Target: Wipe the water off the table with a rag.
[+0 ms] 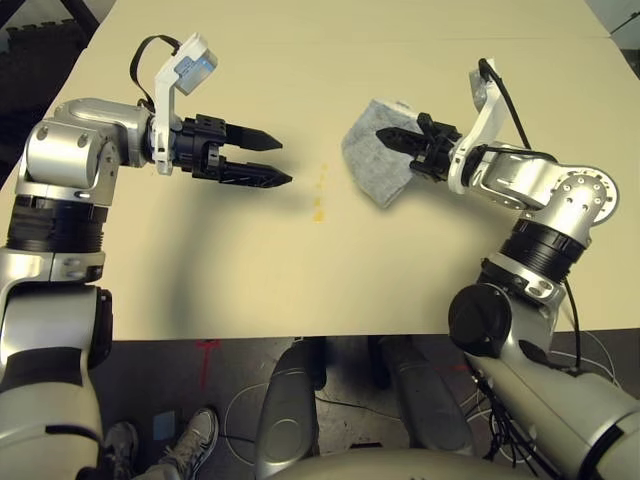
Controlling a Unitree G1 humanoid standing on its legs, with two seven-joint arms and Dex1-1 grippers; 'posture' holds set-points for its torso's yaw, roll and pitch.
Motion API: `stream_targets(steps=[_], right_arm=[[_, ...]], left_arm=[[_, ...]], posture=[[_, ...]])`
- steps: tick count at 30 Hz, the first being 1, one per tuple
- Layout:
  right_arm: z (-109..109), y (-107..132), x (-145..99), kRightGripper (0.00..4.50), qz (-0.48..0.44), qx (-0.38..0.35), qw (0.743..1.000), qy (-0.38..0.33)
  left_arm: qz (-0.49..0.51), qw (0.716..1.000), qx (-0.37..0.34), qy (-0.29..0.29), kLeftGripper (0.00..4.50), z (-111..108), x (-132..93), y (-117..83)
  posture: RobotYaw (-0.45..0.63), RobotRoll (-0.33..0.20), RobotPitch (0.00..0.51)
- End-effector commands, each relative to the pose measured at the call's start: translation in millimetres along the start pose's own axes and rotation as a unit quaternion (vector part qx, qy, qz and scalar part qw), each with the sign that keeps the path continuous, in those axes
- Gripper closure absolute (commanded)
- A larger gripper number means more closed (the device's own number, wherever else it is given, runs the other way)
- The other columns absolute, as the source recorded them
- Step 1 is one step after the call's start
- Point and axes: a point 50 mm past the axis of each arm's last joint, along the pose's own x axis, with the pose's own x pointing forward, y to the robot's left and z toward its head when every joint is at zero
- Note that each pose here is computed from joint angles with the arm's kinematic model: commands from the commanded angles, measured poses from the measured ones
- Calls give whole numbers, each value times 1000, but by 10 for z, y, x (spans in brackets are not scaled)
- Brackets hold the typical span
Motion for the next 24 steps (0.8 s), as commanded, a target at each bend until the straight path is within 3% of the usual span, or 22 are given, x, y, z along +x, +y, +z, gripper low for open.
stream_targets(steps=[1,12,24], right_arm=[[-656,440,452,4450,127,75,983,107],[-522,317,403,4450,99,66,988,101],[-935,643,621,4450,154,73,964,205]], left_arm=[[-2,1000,0,3,0,-12,-8,-22],[-3,1000,-1,2,0,-36,32,1],[-11,1000,0,1,0,-24,84,22]], posture=[[-49,0,321],[-71,0,311],[-77,0,317]])
